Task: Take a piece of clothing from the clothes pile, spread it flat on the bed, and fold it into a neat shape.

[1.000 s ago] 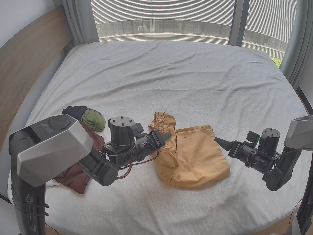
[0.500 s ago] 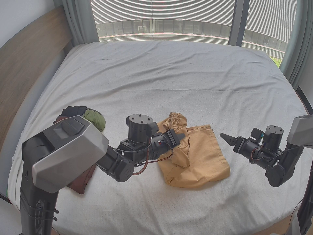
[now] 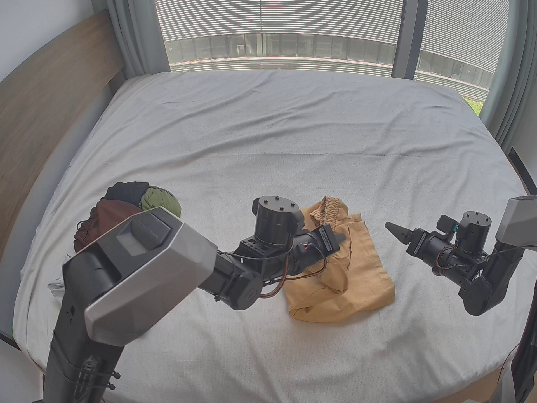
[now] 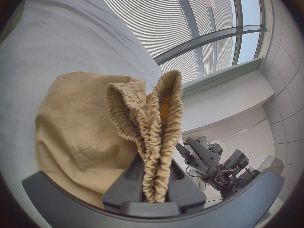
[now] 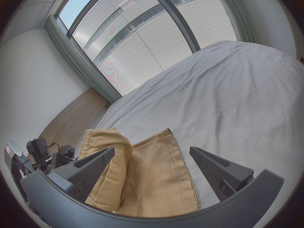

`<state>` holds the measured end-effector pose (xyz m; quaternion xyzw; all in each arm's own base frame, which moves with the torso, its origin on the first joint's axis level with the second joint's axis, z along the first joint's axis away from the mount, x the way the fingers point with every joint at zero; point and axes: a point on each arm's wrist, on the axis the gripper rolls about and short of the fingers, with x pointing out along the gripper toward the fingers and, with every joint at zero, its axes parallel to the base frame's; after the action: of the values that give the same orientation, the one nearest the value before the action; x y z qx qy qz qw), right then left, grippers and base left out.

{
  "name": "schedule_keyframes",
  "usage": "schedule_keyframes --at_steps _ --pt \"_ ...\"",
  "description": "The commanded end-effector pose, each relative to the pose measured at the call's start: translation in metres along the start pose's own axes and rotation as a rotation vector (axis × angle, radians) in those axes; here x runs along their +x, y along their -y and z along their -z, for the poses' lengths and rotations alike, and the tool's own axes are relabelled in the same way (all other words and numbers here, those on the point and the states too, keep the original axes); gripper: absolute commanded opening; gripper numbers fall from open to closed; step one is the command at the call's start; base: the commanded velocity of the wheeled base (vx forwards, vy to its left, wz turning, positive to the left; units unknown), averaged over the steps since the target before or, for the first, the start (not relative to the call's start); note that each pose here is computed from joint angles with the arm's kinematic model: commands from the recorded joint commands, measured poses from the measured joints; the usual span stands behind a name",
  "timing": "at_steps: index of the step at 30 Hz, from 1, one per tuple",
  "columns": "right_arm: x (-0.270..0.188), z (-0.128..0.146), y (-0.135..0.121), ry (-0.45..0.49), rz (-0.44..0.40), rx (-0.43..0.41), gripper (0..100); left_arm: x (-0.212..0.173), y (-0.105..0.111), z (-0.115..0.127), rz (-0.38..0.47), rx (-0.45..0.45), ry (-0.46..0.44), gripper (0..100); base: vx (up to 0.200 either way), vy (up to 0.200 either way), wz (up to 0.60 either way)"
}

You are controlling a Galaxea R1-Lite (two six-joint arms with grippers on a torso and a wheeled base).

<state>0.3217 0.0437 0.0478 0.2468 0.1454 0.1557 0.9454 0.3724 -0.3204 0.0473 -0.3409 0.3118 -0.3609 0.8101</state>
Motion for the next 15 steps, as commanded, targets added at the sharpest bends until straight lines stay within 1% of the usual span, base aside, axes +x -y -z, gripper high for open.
schedule_keyframes --at_steps 1,9,15 --pt "0.0 -0.001 0.002 0.005 0.004 0.0 100 0.012 0.001 0.012 0.006 0.004 -0.026 0 0.0 0.0 0.0" --pt "0.0 -0.003 0.003 0.007 0.003 0.001 100 0.019 0.004 0.019 0.005 0.005 -0.046 0 0.0 0.0 0.0" --pt "0.0 -0.002 0.004 0.006 0.005 0.003 100 0.021 -0.001 0.022 -0.005 0.001 -0.056 0 0.0 0.0 0.0"
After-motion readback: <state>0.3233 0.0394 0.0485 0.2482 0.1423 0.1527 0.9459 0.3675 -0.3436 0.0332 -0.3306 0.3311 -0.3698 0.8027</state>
